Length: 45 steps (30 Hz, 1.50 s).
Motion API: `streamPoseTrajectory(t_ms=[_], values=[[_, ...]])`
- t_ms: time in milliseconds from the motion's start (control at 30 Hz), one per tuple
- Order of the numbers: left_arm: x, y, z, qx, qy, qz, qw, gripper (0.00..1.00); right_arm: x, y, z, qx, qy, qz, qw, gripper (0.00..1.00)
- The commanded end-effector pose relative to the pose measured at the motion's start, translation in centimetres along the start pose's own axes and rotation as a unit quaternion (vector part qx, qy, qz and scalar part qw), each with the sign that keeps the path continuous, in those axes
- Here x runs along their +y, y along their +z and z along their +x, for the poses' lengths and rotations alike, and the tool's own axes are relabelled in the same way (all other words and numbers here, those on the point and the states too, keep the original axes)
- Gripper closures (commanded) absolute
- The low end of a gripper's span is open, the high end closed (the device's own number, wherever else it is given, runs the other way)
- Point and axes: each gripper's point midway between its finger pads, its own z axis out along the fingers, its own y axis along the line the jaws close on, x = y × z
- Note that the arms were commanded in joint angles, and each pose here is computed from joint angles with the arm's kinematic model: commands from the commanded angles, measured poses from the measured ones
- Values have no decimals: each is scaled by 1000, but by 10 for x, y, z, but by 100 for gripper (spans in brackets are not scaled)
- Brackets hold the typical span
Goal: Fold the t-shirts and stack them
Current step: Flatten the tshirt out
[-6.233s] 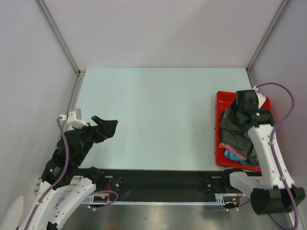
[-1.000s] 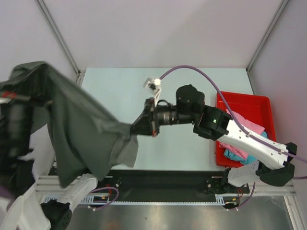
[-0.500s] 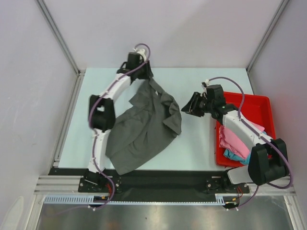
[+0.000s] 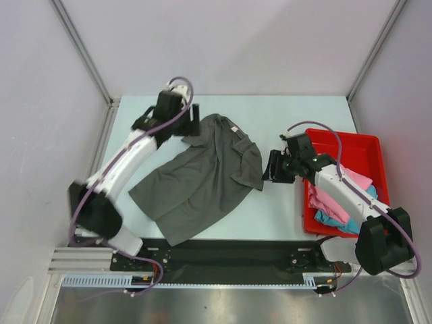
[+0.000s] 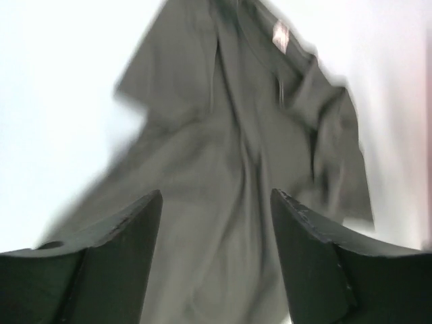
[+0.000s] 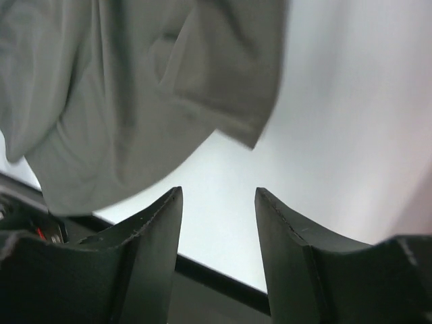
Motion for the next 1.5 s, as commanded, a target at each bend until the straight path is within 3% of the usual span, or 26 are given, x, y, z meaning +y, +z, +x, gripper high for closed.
streamPoseTrajectory(t_ms=[0, 67, 133, 167, 200, 267, 367, 600, 833, 1000, 1133, 1200, 1267, 1300, 1400, 1433, 1467], values=[[10, -59, 91, 61, -29, -34, 997, 30, 16, 11, 18, 17, -38, -21, 999, 48], [3, -82, 137, 93, -71, -42, 992, 44, 15, 21, 18, 22, -36, -21, 999, 47], [7, -105, 199, 140, -97, -47, 984, 48, 12, 28, 17, 28, -36, -16, 999, 45], [11, -109, 237, 178, -133, -59, 973, 46, 11, 31, 16, 32, -36, -12, 999, 44], [10, -116, 251, 186, -146, -57, 970, 36, 6, 39, 20, 49, -35, -4, 998, 42], [8, -131, 282, 198, -159, -58, 966, 30, 6, 45, 19, 57, -38, -3, 998, 40], [7, -141, 308, 222, -152, -62, 961, 25, 5, 51, 20, 68, -45, -2, 997, 38], [3, -139, 342, 260, -116, -97, 954, 34, -6, 59, 29, 85, -45, 14, 995, 38], [21, -136, 360, 265, -106, -129, 950, 25, -10, 73, 28, 86, -34, 24, 995, 41], [25, -129, 372, 269, -115, -130, 947, 26, -3, 85, 19, 80, -26, 13, 996, 43], [20, -117, 374, 272, -109, -123, 948, 36, 0, 95, 9, 76, -22, 14, 997, 49], [22, -113, 379, 284, -102, -129, 945, 40, -1, 97, 1, 71, -19, 23, 997, 58], [24, -105, 379, 287, -98, -130, 944, 54, -4, 97, -8, 65, -14, 27, 997, 67], [24, -102, 376, 287, -101, -129, 944, 72, -7, 96, -10, 62, -13, 34, 997, 81], [32, -98, 357, 275, -109, -140, 945, 93, -14, 89, -18, 49, -6, 48, 998, 100], [37, -98, 347, 263, -101, -146, 948, 99, -19, 87, -20, 45, -2, 58, 997, 100], [41, -99, 339, 256, -100, -150, 950, 100, -23, 81, -23, 39, 4, 66, 997, 100]])
